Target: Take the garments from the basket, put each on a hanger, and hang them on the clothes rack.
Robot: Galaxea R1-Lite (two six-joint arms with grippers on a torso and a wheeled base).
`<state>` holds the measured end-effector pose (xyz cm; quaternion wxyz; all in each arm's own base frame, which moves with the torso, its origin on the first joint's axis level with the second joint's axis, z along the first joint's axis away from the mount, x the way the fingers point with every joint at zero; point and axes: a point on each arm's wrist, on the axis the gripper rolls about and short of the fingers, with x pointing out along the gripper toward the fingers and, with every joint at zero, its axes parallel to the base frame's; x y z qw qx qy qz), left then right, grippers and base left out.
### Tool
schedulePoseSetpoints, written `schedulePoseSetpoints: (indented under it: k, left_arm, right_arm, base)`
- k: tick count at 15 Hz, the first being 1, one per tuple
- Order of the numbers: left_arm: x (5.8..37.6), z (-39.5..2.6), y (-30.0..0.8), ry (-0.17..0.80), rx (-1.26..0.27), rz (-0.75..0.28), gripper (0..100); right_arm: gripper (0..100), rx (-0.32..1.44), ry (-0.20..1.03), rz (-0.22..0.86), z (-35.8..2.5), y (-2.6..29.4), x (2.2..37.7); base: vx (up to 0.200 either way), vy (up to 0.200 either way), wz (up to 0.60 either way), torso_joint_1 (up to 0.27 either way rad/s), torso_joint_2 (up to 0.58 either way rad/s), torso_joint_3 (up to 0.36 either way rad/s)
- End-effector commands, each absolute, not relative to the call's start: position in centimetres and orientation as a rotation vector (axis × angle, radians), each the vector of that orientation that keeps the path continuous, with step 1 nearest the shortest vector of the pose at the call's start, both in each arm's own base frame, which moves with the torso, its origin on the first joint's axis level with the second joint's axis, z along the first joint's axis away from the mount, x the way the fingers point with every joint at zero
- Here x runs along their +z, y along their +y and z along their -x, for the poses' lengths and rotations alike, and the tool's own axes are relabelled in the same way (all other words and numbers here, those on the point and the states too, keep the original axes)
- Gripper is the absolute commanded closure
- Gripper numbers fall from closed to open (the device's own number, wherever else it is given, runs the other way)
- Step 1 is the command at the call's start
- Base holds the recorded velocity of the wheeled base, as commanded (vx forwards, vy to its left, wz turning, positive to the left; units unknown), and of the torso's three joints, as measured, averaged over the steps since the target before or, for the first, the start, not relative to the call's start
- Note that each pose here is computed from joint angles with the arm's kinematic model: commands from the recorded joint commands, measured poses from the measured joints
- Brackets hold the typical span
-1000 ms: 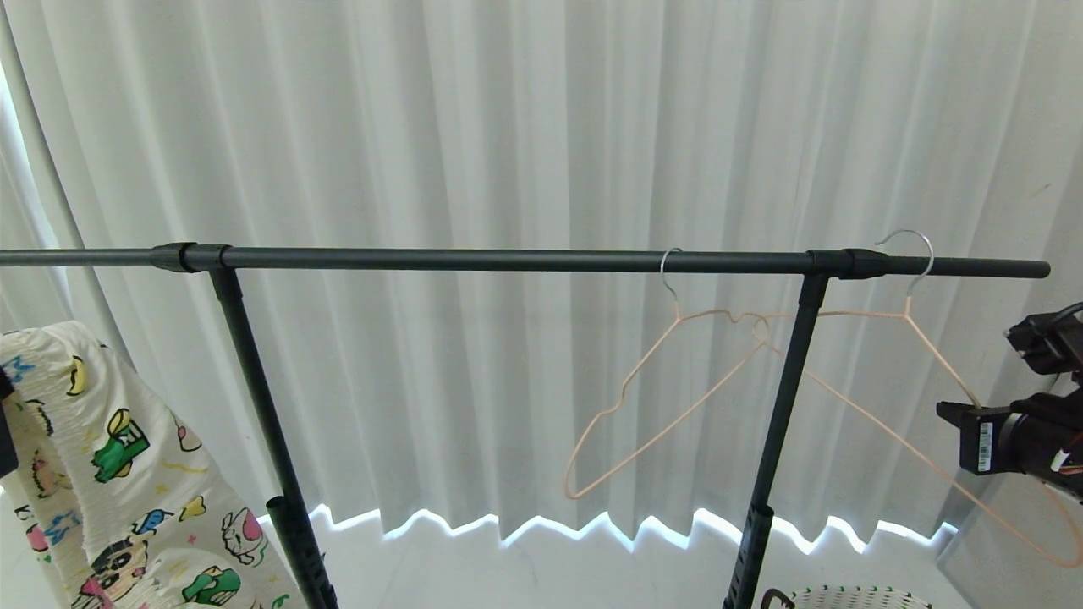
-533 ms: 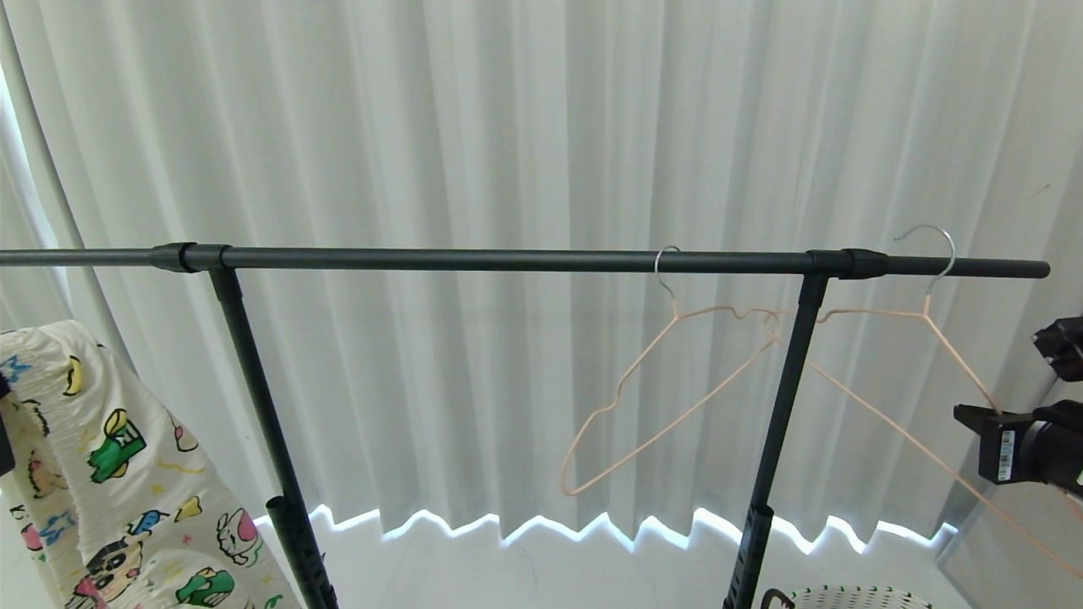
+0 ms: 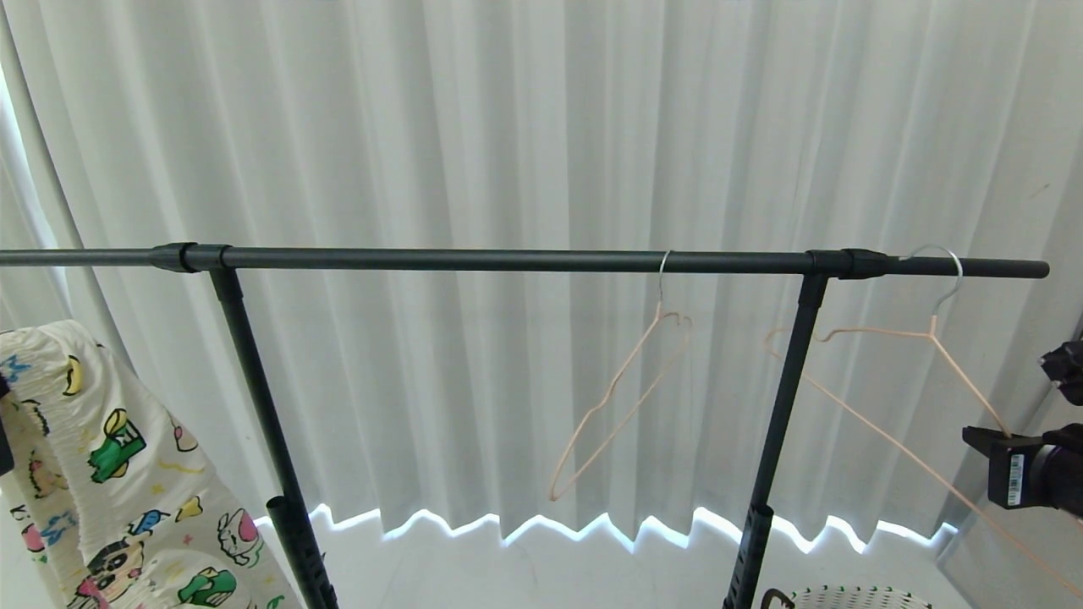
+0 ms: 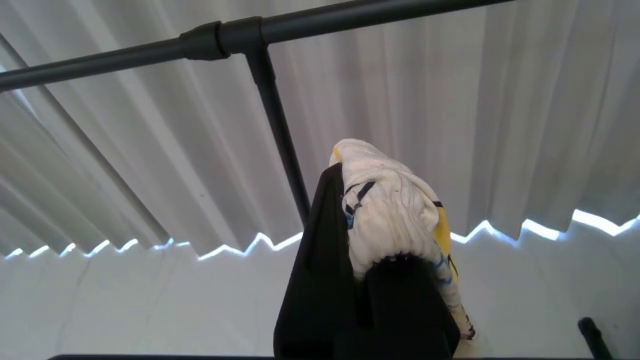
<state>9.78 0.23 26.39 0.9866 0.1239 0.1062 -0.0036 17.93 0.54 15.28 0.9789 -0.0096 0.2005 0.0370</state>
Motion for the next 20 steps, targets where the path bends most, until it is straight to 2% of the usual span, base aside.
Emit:
schedulePoseSetpoints:
  k: [1,9,13,20]
  left_arm:
    - [26.4,-9.8,0.2,0.215,-0.007,-0.249,100]
    - [26.3,-9.8,0.2,0.218,-0.008,-0.249,100]
    - [26.3,-9.9,0.2,0.222,-0.007,-0.25,100]
    - [26.3,-10.1,0.2,0.224,-0.009,-0.25,100]
  right_arm:
    - [100,0.076,0.416,0.018,-17.7,0.5,14.9]
    - [100,0.078,0.435,0.025,-16.1,0.5,14.1]
    - [100,0.008,0.371,0.045,-14.9,0.3,15.0]
    - [100,-0.006,0.379,0.05,-14.7,0.3,14.8]
  base:
    - [0.0,0.0,0.0,0.0,0.0,0.0]
    - [0.0,0.0,0.0,0.0,0.0,0.0]
    - [0.0,0.0,0.0,0.0,0.0,0.0]
    - [-0.2,0.0,0.0,0.002,0.0,0.002]
